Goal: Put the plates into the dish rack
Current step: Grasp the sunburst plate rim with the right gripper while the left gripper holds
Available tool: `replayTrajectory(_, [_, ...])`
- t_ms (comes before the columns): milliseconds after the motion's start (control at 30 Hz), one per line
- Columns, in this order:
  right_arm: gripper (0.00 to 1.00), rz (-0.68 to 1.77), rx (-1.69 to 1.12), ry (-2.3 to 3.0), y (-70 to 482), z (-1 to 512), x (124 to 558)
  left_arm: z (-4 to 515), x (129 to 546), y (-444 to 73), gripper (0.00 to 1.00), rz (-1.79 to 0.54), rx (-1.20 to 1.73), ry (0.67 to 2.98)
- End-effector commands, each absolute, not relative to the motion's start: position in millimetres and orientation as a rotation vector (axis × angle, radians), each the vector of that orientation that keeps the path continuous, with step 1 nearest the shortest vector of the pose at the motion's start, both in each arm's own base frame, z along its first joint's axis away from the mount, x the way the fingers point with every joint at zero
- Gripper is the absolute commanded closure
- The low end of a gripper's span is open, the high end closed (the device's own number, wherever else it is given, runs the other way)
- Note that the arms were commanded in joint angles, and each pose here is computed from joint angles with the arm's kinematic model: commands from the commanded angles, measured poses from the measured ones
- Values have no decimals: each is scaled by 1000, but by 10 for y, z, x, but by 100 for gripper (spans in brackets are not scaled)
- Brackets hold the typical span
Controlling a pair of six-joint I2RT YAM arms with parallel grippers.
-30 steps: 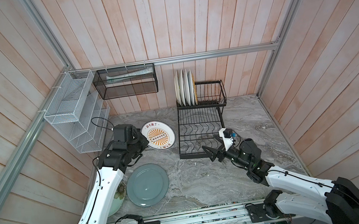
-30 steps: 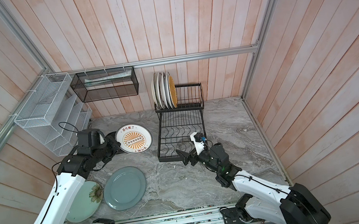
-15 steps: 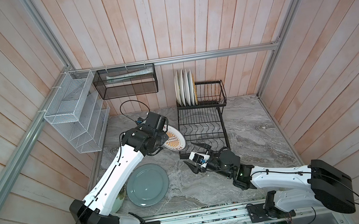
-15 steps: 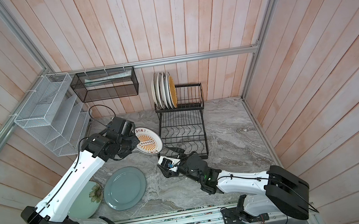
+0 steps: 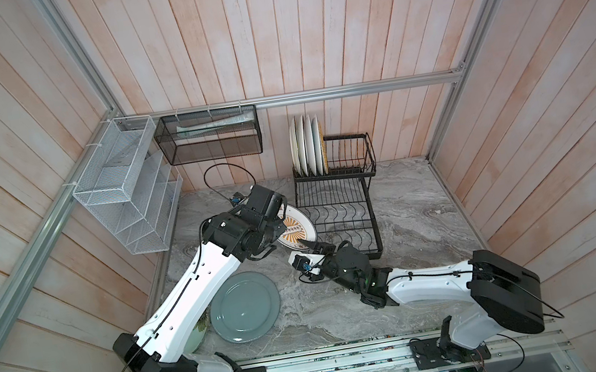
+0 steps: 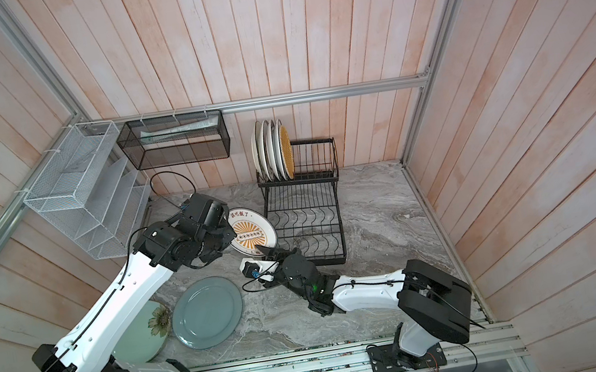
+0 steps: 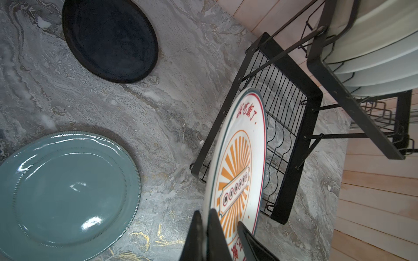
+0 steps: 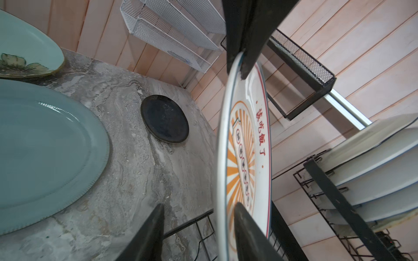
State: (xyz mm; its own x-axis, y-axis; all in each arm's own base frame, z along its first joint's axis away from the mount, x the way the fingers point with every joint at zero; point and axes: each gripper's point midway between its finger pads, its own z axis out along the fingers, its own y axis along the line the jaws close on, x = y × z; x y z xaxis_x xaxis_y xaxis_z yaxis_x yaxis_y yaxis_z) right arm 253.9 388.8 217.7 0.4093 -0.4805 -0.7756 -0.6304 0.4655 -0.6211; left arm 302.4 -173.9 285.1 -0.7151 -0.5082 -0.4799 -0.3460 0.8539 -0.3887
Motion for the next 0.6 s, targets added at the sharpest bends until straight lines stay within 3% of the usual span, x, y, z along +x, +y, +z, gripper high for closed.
replayTrajectory(0, [66,100,-1108,1199,3947,2359,2586,3016,2996,-1719,100,-401,-630,2387])
replayTrajectory(167, [99,85,-1112,1183,3988,2382,2544,3028,2980,-1683,100,-387,-628,2382])
replayTrajectory(233, [100,80,-1115,1179,3995,2385,2528,3042,2978,-1687,100,-394,-619,2382])
replayTrajectory(367, [100,79,-1103,1166,3963,2464,2475,3132,2986,-1680,64,-437,-592,2368])
replayTrajectory(433, [100,97,-1078,1165,3908,2546,2452,3198,3001,-1652,42,-469,-563,2354])
replayTrajectory(533, [100,121,-1037,1174,3814,2692,2418,3373,3035,-1569,0,-560,-513,2302])
replayTrajectory(567, [100,126,-1025,1182,3784,2738,2415,3462,3025,-1529,0,-598,-502,2272])
